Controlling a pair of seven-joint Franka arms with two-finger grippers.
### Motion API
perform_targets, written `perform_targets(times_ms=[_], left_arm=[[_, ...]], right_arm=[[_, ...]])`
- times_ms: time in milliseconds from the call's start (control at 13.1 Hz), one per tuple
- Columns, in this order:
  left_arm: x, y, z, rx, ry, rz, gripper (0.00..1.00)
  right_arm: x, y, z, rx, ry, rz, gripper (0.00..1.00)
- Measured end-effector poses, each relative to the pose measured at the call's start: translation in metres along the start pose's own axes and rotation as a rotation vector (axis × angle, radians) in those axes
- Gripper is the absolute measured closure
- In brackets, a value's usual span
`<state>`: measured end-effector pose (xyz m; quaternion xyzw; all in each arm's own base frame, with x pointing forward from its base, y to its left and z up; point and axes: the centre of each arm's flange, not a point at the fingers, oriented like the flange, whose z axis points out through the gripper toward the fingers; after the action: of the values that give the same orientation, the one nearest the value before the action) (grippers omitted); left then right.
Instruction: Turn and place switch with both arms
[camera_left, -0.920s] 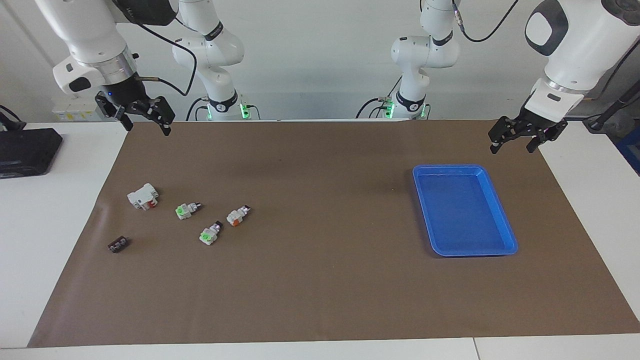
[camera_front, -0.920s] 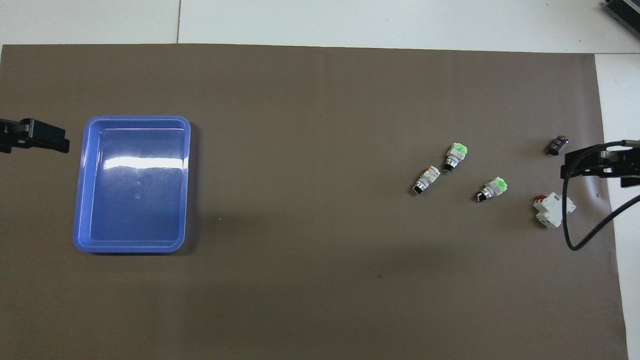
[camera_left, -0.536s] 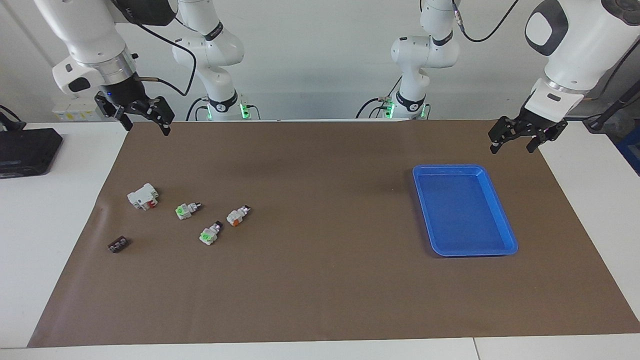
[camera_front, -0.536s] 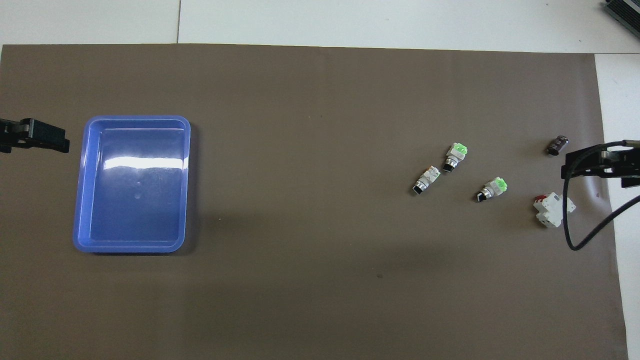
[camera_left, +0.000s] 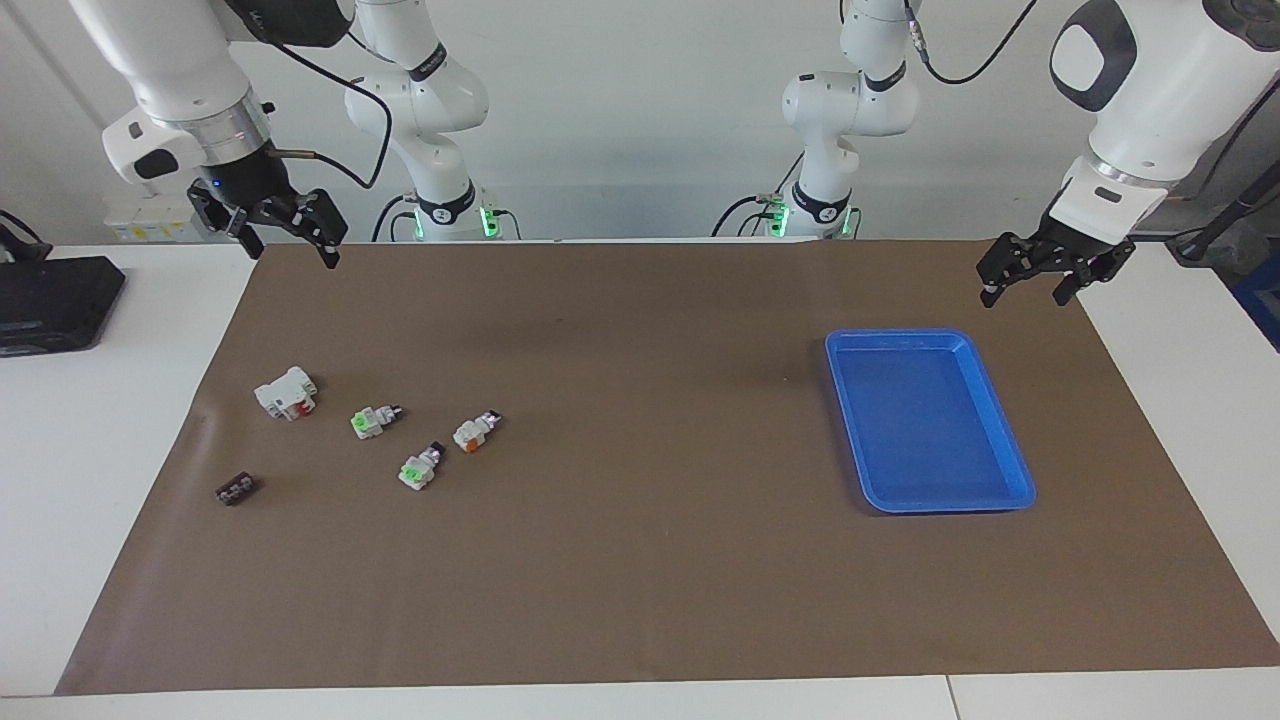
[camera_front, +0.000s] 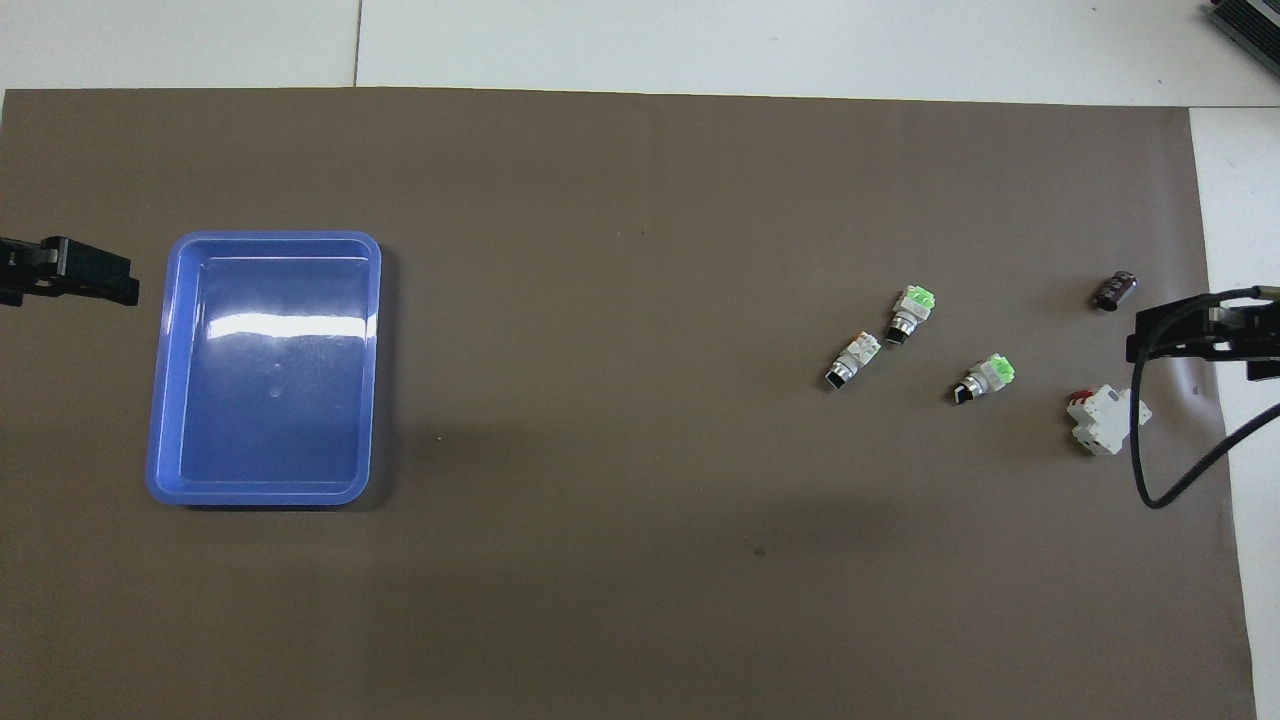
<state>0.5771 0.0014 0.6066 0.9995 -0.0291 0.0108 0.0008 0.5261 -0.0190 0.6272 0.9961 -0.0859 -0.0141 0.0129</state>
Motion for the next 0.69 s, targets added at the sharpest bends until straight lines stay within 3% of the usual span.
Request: perform_targets(times_ms=[383,690], left_arm=[[0.000,0.000,0.000,0.000,0.000,0.000,0.00],[0.000,0.000,0.000,0.000,0.000,0.000,0.00]], right_arm=[[0.003,-0.003,0.009,0.006,0.030,0.033,0.00],[0.017,-0.021,0.042,0.026,0.104,0.123,0.00]])
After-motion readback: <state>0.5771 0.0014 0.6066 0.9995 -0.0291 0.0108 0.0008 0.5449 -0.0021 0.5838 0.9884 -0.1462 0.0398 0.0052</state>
